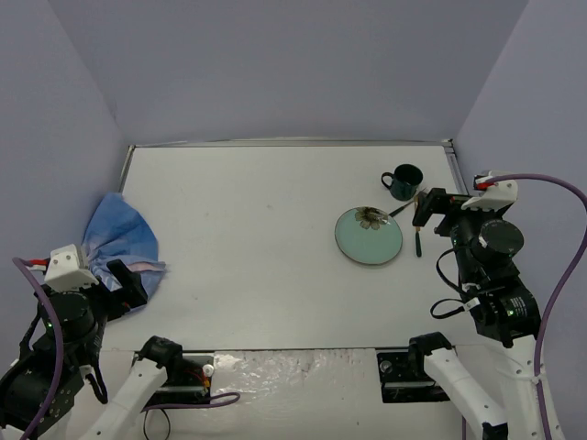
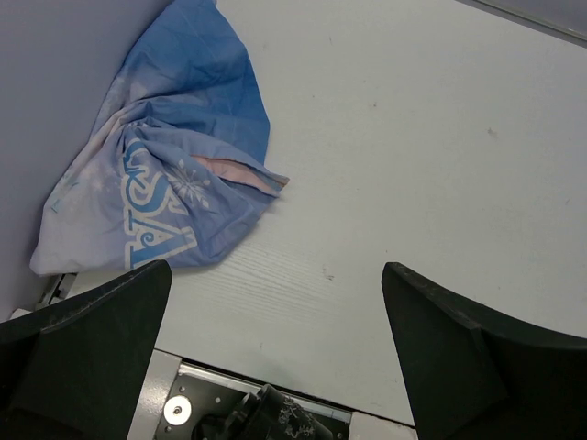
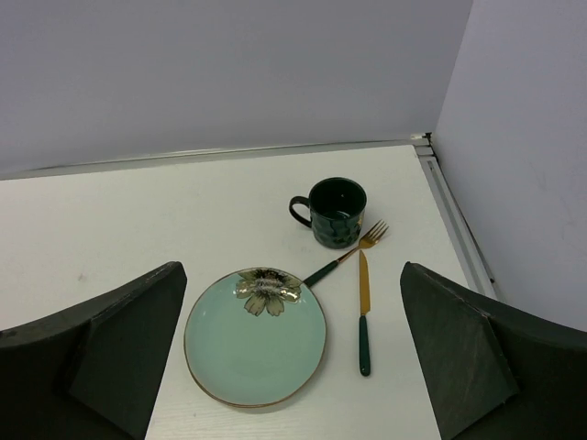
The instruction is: Set the dinner table for one person
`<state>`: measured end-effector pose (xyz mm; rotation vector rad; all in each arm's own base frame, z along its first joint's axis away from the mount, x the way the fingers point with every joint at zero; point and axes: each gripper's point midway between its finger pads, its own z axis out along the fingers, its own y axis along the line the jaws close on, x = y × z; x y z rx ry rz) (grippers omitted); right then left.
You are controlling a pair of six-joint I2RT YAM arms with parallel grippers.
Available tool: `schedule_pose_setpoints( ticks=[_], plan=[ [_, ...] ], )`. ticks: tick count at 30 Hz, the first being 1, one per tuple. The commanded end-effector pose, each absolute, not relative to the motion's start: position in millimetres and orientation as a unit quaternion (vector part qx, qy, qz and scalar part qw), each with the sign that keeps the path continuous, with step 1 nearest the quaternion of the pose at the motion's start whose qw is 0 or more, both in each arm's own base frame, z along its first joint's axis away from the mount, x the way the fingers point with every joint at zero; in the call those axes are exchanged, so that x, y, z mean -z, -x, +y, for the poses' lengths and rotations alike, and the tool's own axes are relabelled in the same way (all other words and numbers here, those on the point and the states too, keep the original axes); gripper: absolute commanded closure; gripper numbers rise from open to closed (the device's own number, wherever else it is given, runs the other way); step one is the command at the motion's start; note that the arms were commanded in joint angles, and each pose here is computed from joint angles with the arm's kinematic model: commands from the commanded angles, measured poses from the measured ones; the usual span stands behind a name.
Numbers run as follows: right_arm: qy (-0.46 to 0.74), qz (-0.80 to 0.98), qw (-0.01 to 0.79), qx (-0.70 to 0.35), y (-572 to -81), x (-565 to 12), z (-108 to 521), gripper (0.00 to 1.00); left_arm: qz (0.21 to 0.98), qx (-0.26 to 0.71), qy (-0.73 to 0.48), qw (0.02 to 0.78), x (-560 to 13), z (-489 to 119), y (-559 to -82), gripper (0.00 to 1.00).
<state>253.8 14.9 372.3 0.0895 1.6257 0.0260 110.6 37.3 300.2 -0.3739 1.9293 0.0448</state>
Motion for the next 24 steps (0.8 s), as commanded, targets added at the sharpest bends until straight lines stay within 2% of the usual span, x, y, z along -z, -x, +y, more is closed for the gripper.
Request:
schedule_pose_setpoints(
  ticks=[1,8,15,20,24],
  plan=[
    [-0.033,0.700,0.712,-0.041,-262,-394,27,0.00,0.819,-0.012,0.166,0.549,-304,32,-119,0.03],
    [-0.037,0.724,0.681,-0.099,-279,-377,50,0.00,0.845,0.000,0.183,0.503,-293,16,-142,0.03],
    [-0.020,0.777,0.610,-0.153,-323,-340,86,0.00,0.873,-0.023,0.255,0.416,-237,-3,-194,0.03],
    [0.006,0.801,0.571,-0.183,-342,-313,108,0.00,0.857,-0.055,0.325,0.397,-201,4,-236,0.03],
    [0.022,0.806,0.557,-0.199,-347,-298,118,0.00,0.844,-0.019,0.395,0.361,-164,7,-266,0.03]
  ],
)
